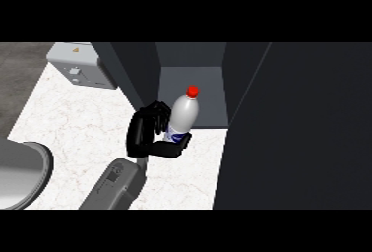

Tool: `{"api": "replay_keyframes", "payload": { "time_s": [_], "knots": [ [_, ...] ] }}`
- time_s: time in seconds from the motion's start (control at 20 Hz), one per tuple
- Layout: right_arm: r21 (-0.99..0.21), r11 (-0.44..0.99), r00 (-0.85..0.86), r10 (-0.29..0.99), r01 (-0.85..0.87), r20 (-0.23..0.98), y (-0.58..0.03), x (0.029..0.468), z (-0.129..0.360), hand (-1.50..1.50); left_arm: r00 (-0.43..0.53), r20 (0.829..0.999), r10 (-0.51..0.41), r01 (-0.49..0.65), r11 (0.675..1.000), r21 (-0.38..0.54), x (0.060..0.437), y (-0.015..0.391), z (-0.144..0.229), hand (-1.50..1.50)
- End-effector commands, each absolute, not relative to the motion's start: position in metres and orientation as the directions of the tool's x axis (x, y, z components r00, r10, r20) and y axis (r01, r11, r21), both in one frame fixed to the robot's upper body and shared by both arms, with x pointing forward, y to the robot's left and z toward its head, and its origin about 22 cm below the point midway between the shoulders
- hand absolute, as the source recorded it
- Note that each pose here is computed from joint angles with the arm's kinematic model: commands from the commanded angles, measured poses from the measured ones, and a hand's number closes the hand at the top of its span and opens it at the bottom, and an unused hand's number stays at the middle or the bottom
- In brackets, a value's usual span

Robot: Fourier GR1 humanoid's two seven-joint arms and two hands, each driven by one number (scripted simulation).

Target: Pick up the bottled water, place it into the cabinet and close the cabinet

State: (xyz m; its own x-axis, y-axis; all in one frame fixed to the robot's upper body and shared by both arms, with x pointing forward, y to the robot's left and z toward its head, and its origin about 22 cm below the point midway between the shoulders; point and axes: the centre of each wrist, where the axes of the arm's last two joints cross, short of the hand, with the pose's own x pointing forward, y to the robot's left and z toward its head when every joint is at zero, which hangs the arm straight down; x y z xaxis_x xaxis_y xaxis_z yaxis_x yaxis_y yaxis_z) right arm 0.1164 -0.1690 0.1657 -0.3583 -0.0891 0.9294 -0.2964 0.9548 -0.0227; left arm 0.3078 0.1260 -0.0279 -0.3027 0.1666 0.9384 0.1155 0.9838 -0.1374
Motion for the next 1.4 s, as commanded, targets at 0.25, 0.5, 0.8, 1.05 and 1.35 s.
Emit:
{"api": "replay_keyframes", "payload": {
  "time_s": [0.25, 0.5, 0.8, 1.05, 1.35],
  "knots": [
    [-0.044, 0.959, -0.388, -0.071, -0.28, 0.919, -0.175, 0.092, 0.178, -1.5, -0.278, 0.954, 0.116, 0.054, 0.993, -0.105, 0.33, 0.075, 0.023, 1.5],
    [-0.045, 0.956, -0.39, -0.076, -0.291, 0.918, -0.186, 0.097, 0.187, -1.5, -0.272, 0.962, 0.039, 0.021, 0.999, -0.035, 0.358, 0.072, 0.032, 1.5],
    [-0.04, 0.957, -0.386, -0.077, -0.287, 0.919, -0.191, 0.095, 0.18, -1.5, -0.181, 0.978, 0.101, -0.007, 0.995, -0.104, 0.379, 0.075, 0.033, 1.5],
    [-0.006, 0.964, -0.363, -0.095, -0.267, 0.927, -0.187, 0.089, 0.172, -1.5, -0.169, 0.985, 0.028, -0.107, 0.993, -0.046, 0.375, 0.076, 0.015, 1.5],
    [-0.036, 0.955, -0.385, -0.084, -0.293, 0.919, -0.193, 0.086, 0.173, -1.5, -0.165, 0.984, -0.06, -0.171, 0.985, 0.031, 0.39, 0.087, 0.004, 1.5]
  ]
}}
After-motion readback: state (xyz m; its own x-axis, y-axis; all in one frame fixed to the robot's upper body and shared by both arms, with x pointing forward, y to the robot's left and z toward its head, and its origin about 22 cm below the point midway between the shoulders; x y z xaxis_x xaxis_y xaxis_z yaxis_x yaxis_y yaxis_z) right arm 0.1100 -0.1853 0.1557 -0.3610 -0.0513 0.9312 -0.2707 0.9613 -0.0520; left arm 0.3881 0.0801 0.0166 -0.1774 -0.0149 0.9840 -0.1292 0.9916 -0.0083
